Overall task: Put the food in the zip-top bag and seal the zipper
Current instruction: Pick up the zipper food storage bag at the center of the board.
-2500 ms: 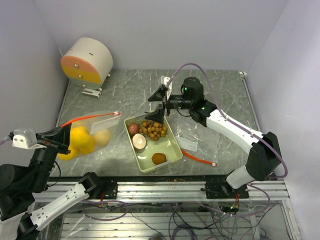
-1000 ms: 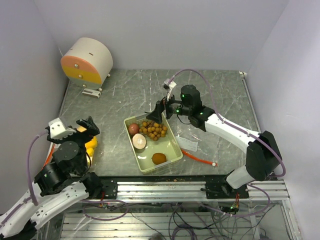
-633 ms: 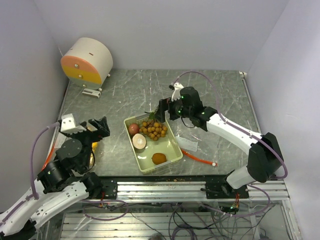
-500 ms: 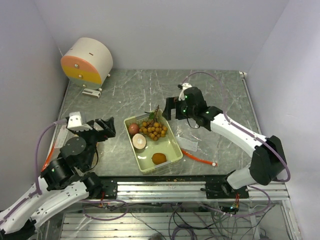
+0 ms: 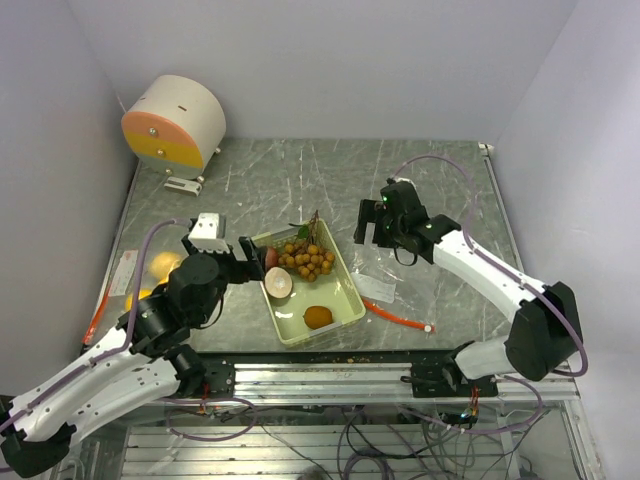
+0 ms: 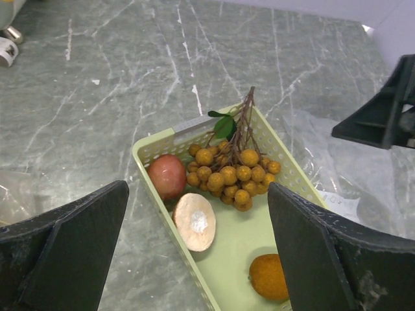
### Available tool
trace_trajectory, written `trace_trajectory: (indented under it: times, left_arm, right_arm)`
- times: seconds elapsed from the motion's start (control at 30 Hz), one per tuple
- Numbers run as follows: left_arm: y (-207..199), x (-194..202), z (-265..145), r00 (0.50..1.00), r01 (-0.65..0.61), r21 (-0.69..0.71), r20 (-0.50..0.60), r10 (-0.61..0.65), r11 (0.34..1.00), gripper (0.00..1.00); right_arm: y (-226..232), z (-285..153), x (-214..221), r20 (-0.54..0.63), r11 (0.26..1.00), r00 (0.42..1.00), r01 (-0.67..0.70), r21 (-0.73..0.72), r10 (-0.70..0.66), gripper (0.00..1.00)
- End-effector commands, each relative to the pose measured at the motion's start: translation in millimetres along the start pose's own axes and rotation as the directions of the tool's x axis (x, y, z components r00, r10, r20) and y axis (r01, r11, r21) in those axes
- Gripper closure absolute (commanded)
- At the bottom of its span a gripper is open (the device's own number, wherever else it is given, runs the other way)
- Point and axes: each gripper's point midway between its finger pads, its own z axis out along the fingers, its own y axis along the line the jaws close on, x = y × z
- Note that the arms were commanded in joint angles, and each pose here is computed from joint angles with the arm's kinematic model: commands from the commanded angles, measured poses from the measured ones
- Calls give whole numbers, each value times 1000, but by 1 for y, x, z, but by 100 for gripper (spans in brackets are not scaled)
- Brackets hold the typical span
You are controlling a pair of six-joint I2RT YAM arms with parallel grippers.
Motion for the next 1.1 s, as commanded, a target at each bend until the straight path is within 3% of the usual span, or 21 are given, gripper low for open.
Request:
trace_trajectory:
  times: [0.0, 0.43, 0.57, 0.7, 0.77, 0.9, 1.07]
  left_arm:
    - [-16, -5, -1, 998, 56, 78, 12, -57, 995, 0]
    - [-13, 6, -3, 999, 43, 81, -23, -42, 996, 1]
    - [-10, 8, -4, 999, 40, 72, -25, -38, 997, 1]
    - [-9, 9, -5, 999, 42, 75, -27, -40, 996, 2]
    - [-10, 9, -6, 999, 42, 81, -27, -39, 996, 2]
    - [-19, 8, -5, 999, 29, 127, -26, -26, 991, 7]
    - [-47, 5, 1, 1000, 23, 257, 8, -26, 966, 16]
  right_arm:
    - [-6, 14, 3, -1, 998, 999, -40, 42, 40, 0]
    - [-22, 82, 39, -84, 986, 996, -16, 164, 30, 12]
    - [-33, 91, 46, -99, 974, 995, 20, 225, 3, 32]
    - [-47, 85, 43, -86, 954, 996, 34, 299, -9, 83]
    - [-49, 72, 29, -37, 949, 999, 22, 315, -11, 100]
    - [-35, 28, -16, 88, 966, 996, -18, 259, -5, 100]
    - [7, -36, -72, 216, 998, 976, -50, 34, 42, 100]
